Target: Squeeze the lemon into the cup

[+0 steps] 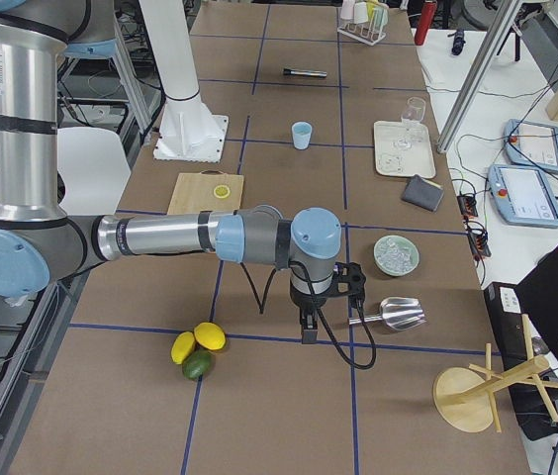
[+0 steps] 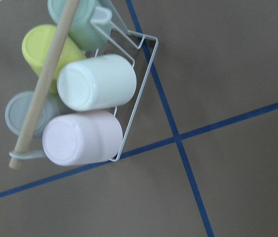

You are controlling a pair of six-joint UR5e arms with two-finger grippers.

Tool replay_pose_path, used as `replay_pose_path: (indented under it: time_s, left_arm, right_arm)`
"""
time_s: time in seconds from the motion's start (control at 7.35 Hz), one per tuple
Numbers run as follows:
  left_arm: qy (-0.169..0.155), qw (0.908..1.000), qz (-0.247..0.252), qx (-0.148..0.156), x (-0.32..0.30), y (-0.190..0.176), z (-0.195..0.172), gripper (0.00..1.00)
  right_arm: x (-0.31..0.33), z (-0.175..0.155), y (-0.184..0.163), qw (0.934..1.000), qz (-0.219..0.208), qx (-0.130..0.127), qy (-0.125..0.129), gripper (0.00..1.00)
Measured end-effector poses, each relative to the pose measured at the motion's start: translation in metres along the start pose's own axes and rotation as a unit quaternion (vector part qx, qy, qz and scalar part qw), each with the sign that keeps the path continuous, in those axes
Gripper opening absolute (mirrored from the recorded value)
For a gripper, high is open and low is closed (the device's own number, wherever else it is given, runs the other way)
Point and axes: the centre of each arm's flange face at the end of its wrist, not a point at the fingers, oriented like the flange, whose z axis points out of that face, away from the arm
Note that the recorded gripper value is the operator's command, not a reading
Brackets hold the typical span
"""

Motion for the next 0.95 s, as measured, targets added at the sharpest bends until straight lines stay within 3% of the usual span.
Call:
replay_pose_path:
  time_s: [0.27, 0.95]
  left_arm:
    - [0.043, 0.9980, -0.043, -0.020, -0.008, 0.021, 0.004, 1.00]
    - [0.036, 0.9984, -0.041, -0.014, -0.008, 0.021, -0.005, 1.00]
  right_arm:
    - [0.000, 0.000, 0.000, 1.0000, 0.000, 0.000, 0.000, 1.00]
    - [0.002, 0.003, 0.004, 1.0000, 0.001, -0.003, -0.002, 1.00]
